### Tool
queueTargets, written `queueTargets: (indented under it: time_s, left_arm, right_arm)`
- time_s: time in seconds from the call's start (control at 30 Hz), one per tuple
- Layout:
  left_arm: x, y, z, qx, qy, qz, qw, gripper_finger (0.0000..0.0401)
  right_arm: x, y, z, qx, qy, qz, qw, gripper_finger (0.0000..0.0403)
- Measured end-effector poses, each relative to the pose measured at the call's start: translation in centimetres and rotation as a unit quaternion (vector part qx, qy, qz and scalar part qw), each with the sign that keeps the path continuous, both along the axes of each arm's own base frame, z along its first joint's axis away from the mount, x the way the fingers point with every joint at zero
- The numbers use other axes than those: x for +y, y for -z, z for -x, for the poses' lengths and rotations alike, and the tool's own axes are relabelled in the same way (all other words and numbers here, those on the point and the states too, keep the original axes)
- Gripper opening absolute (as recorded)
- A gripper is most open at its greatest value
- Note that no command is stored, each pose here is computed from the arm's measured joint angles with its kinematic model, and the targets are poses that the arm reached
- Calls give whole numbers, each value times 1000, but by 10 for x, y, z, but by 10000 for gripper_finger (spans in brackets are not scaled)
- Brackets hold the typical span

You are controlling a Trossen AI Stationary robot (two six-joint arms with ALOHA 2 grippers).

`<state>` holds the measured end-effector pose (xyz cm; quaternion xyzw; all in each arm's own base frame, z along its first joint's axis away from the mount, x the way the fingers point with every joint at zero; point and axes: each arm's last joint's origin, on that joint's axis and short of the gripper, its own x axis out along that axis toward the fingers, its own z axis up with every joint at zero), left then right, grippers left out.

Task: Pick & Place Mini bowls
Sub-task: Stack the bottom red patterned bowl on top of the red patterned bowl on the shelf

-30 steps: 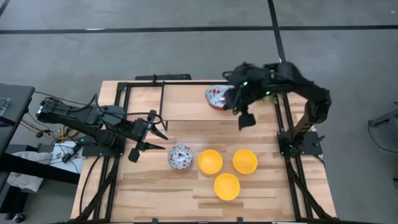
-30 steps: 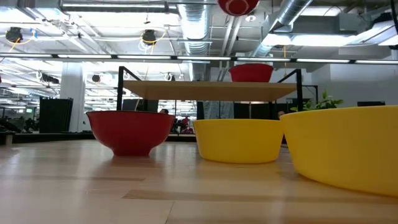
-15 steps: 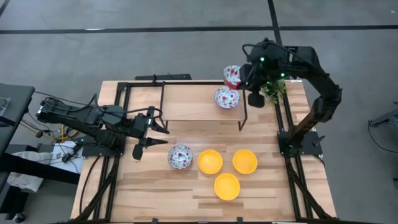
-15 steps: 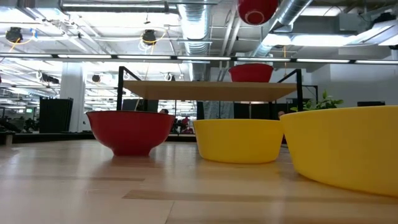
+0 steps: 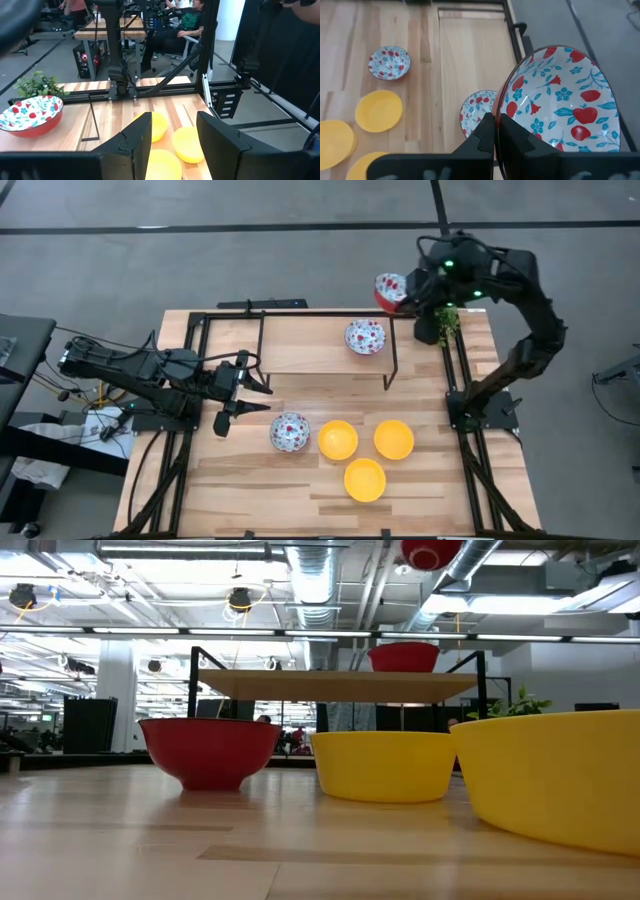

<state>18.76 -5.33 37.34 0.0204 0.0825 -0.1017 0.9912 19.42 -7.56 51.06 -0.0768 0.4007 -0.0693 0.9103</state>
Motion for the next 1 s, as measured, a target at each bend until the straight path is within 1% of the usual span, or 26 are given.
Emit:
queueTargets:
  time_s: [0.17,0.27,0.37,0.5,0.67,0.77,0.87,1.0]
  left_arm:
    - [0,-1,0,-3,-1,4,1000,154]
    - [0,-1,0,-2,-2,13,1000,154]
    - [0,-1,0,-4,-2,15,1000,154]
    - [0,-1,0,-3,-4,26,1000,154]
    - [0,-2,0,-5,-4,28,1000,154]
    - [0,-2,0,-5,-4,29,1000,154]
    - [0,-2,0,-5,-4,29,1000,154]
    - [0,-2,0,-5,-4,29,1000,154]
  right_arm:
    - [18,-10,20,-32,-13,-4,999,2]
    - [29,-11,25,-43,-32,-7,999,2]
    - [38,-4,23,-47,-46,-3,998,1]
    - [48,21,15,-40,-59,7,997,1]
    - [55,64,9,-69,-66,5,995,1]
    - [54,94,6,-83,-36,23,996,1]
    - [51,123,2,-71,-9,38,997,2]
    - [47,143,-9,-39,10,41,998,3]
